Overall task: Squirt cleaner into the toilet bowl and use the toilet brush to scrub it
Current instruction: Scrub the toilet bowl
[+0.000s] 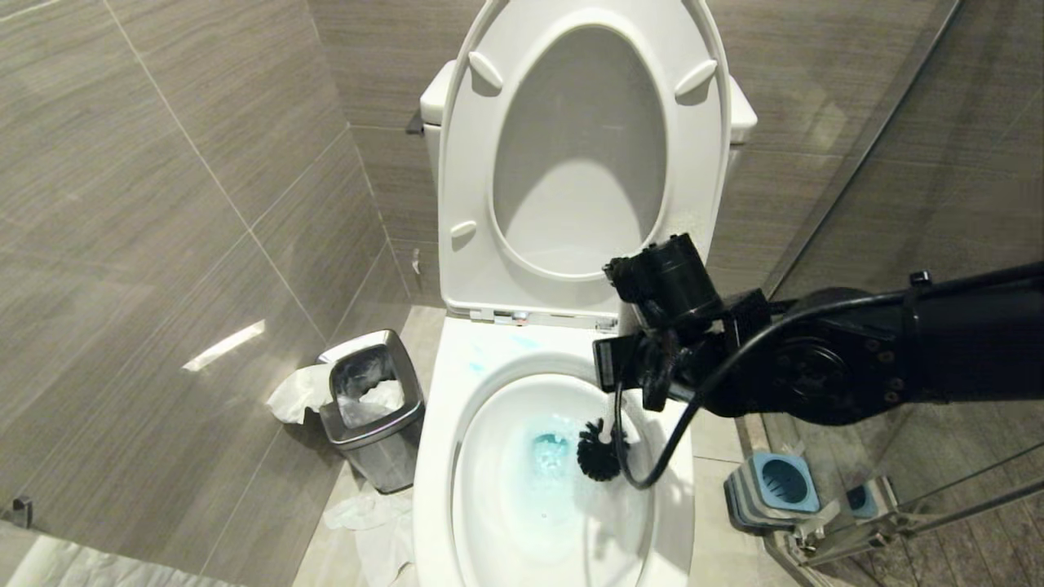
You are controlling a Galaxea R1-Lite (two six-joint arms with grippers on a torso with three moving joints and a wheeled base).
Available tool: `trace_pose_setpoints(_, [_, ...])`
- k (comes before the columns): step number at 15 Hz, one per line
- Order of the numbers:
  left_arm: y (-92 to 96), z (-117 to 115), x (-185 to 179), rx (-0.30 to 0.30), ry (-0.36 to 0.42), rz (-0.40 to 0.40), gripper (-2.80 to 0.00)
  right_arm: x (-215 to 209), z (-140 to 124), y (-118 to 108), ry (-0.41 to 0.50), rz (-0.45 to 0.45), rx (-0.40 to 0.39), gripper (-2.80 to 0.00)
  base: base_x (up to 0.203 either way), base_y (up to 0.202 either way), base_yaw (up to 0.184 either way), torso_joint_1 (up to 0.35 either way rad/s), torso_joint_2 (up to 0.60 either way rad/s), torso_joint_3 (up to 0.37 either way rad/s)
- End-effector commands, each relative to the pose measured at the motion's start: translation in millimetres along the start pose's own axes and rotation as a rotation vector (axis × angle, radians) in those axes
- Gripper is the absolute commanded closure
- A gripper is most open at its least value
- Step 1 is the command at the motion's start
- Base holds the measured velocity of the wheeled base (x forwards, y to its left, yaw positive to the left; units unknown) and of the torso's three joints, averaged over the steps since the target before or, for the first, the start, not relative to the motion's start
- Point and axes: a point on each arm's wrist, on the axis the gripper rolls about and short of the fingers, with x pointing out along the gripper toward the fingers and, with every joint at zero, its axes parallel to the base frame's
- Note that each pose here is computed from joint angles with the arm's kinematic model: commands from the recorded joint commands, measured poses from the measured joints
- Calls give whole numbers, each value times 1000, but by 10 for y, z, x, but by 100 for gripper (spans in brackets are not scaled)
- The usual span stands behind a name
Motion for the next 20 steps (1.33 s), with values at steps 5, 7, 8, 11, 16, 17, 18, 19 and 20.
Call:
trace_pose_setpoints(5, [0, 0, 1, 0, 1, 0, 0, -462, -344, 236, 35, 106, -5, 0, 0, 0, 0, 0, 0, 0])
trace_pose_setpoints(7, [0, 0, 1, 0, 1, -1, 0, -474, -461, 424, 57, 140, -17, 0, 0, 0, 0, 0, 0, 0])
trace_pose_setpoints(8, [0, 0, 1, 0, 1, 0, 0, -445, -502, 489, 66, 145, -23, 0, 0, 0, 0, 0, 0, 0])
trace_pose_setpoints(11, [0, 0, 1, 0, 1, 0, 0, -294, -511, 699, 47, 165, -19, 0, 0, 0, 0, 0, 0, 0])
trace_pose_setpoints(16, [0, 0, 1, 0, 1, 0, 0, 98, -381, 1020, -1, 163, 14, 0, 0, 0, 0, 0, 0, 0])
trace_pose_setpoints(17, [0, 0, 1, 0, 1, -1, 0, 186, -325, 1054, -19, 151, 27, 0, 0, 0, 0, 0, 0, 0])
trace_pose_setpoints(18, [0, 0, 1, 0, 1, -1, 0, 254, -260, 1067, -37, 143, 41, 0, 0, 0, 0, 0, 0, 0])
trace_pose_setpoints(19, [0, 0, 1, 0, 1, 0, 0, 324, -187, 1061, -50, 131, 54, 0, 0, 0, 0, 0, 0, 0])
trace_pose_setpoints(20, [0, 0, 1, 0, 1, 0, 0, 394, -116, 1029, -56, 113, 65, 0, 0, 0, 0, 0, 0, 0])
